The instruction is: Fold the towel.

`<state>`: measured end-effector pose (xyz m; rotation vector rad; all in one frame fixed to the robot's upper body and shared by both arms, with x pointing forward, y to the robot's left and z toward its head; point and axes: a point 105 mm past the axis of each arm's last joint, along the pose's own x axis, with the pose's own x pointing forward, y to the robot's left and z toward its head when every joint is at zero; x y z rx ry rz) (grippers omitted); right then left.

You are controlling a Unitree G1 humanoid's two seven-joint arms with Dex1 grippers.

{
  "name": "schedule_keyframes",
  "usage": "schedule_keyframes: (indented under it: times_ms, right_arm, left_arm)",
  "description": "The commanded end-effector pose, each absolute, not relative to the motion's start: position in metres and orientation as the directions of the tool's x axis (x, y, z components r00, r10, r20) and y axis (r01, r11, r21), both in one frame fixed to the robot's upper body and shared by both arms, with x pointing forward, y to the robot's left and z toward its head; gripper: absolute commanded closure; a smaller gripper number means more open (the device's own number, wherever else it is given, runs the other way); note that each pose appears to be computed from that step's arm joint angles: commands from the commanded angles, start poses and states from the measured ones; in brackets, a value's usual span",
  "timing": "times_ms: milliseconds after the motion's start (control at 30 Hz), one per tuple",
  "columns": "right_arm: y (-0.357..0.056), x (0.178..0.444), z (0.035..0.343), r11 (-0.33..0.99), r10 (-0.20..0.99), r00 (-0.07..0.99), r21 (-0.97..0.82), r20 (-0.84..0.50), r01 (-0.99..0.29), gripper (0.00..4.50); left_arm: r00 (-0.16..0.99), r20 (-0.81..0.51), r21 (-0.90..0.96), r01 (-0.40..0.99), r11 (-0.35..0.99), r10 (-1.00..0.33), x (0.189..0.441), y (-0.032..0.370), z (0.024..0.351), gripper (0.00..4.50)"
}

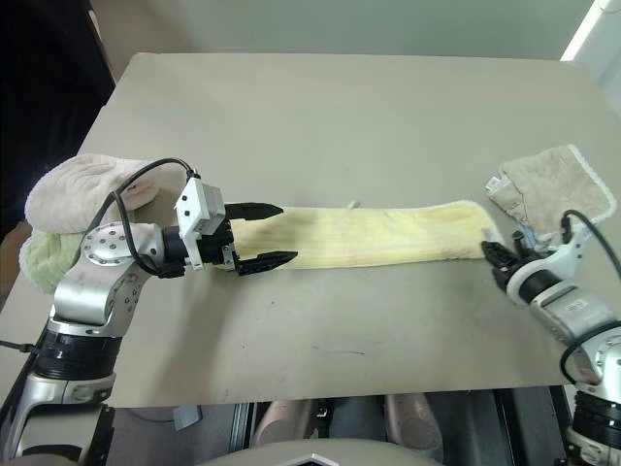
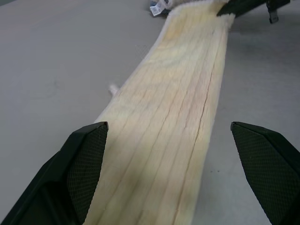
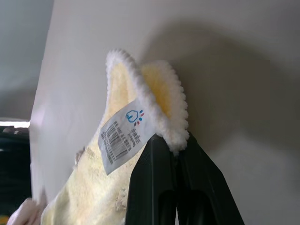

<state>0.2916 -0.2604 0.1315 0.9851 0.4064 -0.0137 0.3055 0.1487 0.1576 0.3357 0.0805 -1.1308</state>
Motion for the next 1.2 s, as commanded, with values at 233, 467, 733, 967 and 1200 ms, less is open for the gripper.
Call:
schedule_keyframes:
  times_ms: [233, 467, 733, 967, 1200]
  right_arm:
    - [-0.249, 0.304, 0.189, 0.871, 0.250, 0.939, 0.477, -0.235, -0.113, 4.49]
    - [-0.189, 0.306, 0.194, 0.892, 0.432, 0.842, 0.013, -0.323, -0.452, 4.49]
    - [-0.121, 0.309, 0.186, 0.696, 0.607, 0.692, -0.159, -0.392, -0.700, 4.49]
    - [-0.082, 0.309, 0.155, 0.592, 0.676, 0.577, -0.130, -0.459, -0.796, 4.49]
    - [-0.074, 0.314, 0.137, 0.596, 0.675, 0.561, -0.094, -0.480, -0.798, 4.49]
  left_arm:
    - [0.403, -0.226, 0.242, 0.905, 0.349, -0.887, 0.302, 0.140, 0.159, 0.00]
    - [0.404, -0.226, 0.240, 0.905, 0.352, -0.886, 0.302, 0.139, 0.159, 0.00]
    - [0.404, -0.217, 0.241, 0.904, 0.353, -0.889, 0.304, 0.134, 0.159, 0.00]
    - [0.411, -0.205, 0.235, 0.902, 0.363, -0.889, 0.300, 0.131, 0.156, 0.00]
    - [0.424, -0.202, 0.234, 0.896, 0.377, -0.883, 0.299, 0.132, 0.156, 0.00]
